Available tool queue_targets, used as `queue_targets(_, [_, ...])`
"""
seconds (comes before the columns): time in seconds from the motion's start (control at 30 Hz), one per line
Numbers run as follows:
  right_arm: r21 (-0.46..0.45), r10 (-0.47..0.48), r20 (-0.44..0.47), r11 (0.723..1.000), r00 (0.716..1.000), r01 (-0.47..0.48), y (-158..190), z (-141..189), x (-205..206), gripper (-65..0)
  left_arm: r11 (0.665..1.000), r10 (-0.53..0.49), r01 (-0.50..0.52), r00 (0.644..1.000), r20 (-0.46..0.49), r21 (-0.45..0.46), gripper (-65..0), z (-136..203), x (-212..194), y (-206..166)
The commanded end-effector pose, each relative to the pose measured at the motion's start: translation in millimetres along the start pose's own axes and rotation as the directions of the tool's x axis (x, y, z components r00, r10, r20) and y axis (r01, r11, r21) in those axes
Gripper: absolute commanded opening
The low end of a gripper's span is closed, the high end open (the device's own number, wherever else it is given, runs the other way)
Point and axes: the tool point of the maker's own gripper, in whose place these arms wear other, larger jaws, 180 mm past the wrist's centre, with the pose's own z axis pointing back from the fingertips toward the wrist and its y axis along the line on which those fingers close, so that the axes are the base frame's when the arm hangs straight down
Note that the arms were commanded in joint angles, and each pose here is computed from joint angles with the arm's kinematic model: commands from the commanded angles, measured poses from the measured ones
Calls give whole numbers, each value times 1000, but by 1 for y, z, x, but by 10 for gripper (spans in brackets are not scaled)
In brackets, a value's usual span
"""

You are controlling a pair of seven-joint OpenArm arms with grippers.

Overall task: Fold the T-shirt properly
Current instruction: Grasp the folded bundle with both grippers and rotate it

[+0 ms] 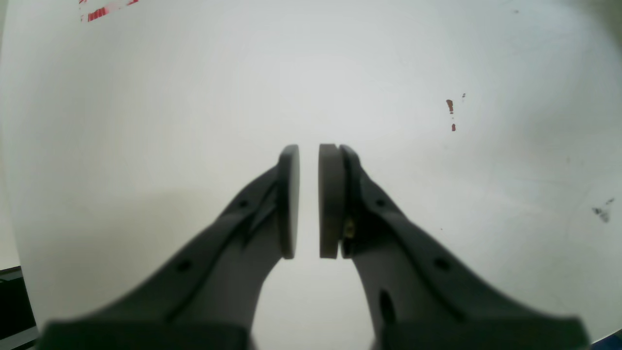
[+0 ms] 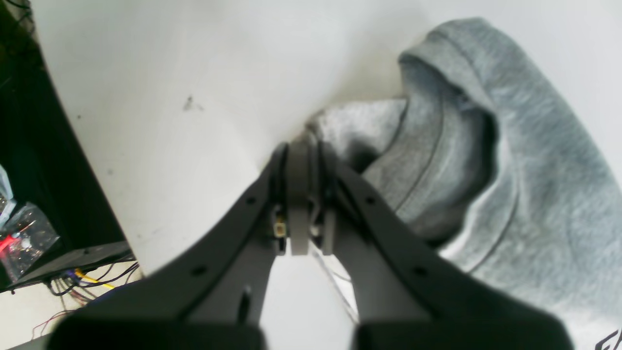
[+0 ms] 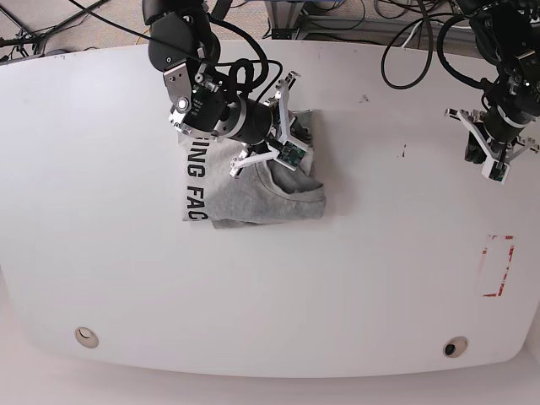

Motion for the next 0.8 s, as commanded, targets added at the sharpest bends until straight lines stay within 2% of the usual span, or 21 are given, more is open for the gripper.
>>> queue_targets(0.0, [24, -9, 53, 1000, 999, 8, 4, -1, 13, -644, 1000, -16, 15, 999, 45, 13, -596, 4, 13, 5])
queue_targets(0.2, [52, -64, -10, 997, 998, 65, 1, -28, 0, -623, 1000, -17, 16, 999, 46, 12, -596, 4, 13, 5])
queue_targets(0.33, [49, -73, -37, 996, 997, 75, -1, -37, -3, -436, 999, -36, 37, 998, 51, -17, -596, 0, 17, -6])
queue_targets(0.4, [49, -70, -20, 996, 997, 71, -1, -35, 1, -282, 996, -62, 65, 997, 55, -59, -596, -6, 22, -21])
queue_targets(0.5, [15, -29, 37, 999, 999, 28, -6, -16, 16, -174, 989, -90, 97, 994, 65, -108, -596, -11, 28, -39])
queue_targets(0.63, [-6, -41, 109, 999, 993, 42, -14, 8, 24, -173, 972, -137, 155, 984, 110, -179, -596, -20, 48, -69])
queue_targets(0.77, [-61, -146, 162, 986, 976, 157, -53, 37, 8, -205, 941, -150, 195, 973, 176, -277, -596, -28, 72, -117])
